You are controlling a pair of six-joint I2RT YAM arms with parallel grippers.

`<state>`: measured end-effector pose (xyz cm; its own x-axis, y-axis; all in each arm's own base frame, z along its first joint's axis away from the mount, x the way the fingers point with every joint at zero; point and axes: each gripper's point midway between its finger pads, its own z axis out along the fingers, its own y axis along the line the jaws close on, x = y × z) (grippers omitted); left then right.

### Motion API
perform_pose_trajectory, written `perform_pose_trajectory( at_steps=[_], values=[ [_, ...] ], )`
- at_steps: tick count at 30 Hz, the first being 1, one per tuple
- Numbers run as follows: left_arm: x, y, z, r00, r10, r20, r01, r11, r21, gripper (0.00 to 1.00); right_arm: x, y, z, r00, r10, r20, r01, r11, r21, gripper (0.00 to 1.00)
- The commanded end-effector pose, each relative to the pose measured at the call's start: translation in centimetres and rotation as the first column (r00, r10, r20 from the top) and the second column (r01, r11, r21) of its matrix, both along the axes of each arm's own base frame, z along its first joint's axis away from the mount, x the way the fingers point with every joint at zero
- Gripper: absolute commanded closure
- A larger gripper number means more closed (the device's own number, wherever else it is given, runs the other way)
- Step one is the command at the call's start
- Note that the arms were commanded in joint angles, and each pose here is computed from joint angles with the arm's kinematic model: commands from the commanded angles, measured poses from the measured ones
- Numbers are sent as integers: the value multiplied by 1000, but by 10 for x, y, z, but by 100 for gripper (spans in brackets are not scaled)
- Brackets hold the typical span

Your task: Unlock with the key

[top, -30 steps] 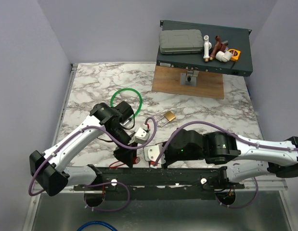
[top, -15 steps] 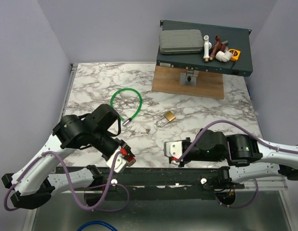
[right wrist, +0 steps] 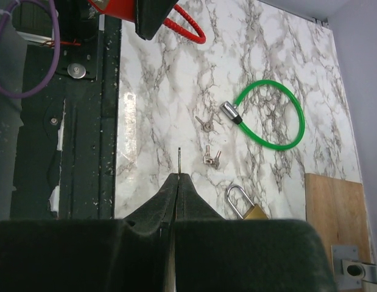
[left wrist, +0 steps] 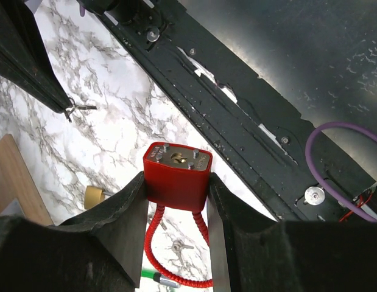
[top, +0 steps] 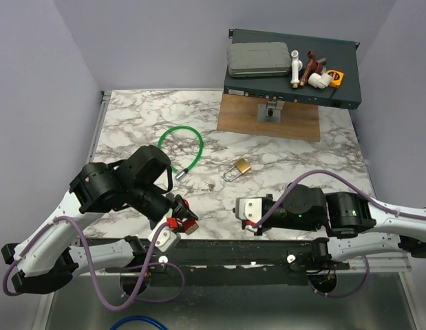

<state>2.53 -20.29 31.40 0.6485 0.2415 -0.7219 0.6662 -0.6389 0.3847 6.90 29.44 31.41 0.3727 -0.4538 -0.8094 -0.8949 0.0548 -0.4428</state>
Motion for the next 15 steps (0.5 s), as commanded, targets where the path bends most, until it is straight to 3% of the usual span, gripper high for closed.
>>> perform_pose_trajectory(
  at_steps=[1,15],
  values=[
    [2,-1,8,997,-26,73,28,999,-39,100,1,6,19,1000,-1,20,0,999,48,99],
    [10,4,-1,992,14,124,-10,1000,-29,100,0,25,18,999,29,39,-29,1000,7,99]
  ],
)
